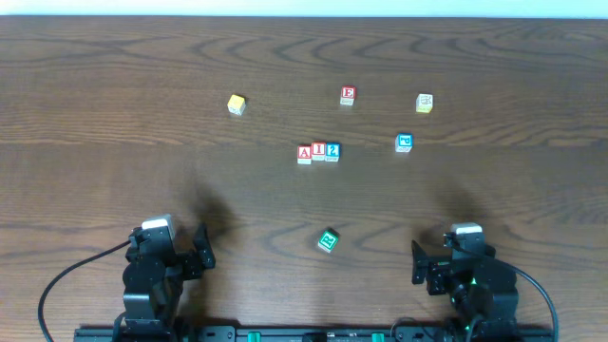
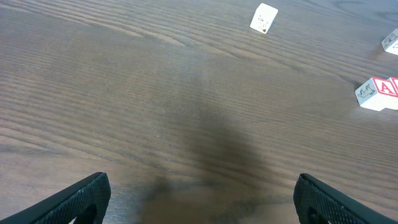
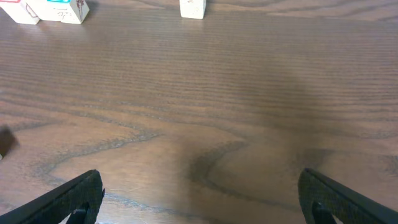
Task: Spell out Ai2
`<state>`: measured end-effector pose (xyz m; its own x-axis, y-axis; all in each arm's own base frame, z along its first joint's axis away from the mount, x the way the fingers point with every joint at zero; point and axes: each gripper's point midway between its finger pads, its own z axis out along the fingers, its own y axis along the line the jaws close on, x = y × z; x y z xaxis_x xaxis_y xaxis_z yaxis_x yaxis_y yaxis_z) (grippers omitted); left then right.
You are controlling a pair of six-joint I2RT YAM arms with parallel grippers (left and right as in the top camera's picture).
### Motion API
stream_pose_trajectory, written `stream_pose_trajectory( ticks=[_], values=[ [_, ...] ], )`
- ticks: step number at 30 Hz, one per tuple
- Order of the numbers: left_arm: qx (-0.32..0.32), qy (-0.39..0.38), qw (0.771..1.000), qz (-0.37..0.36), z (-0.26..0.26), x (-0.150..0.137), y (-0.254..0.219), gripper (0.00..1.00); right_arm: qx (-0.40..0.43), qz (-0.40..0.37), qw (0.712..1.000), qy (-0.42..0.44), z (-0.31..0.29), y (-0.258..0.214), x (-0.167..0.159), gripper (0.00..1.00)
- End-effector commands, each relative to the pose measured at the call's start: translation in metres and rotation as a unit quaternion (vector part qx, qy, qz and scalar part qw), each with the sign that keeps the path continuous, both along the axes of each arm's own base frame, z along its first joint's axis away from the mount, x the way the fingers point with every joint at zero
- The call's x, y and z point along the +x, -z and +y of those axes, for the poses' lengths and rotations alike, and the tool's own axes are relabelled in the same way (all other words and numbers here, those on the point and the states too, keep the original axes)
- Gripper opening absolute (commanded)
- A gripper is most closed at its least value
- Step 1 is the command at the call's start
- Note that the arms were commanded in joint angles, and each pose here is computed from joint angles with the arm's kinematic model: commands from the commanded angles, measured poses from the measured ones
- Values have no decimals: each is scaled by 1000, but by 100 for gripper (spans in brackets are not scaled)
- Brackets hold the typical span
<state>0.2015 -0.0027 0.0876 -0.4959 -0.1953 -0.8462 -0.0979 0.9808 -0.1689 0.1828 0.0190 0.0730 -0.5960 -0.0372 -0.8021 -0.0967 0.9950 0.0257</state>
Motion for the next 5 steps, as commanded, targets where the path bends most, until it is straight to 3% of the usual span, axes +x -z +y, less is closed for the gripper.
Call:
stream_pose_trajectory(
  ticks=[1, 5],
  values=[
    [4, -12, 1000, -2, 4, 0, 1, 95, -9, 1, 1000, 2, -3, 4, 0, 99],
    [4, -12, 1000, -2, 4, 0, 1, 95, -9, 1, 1000, 2, -3, 4, 0, 99]
  ],
)
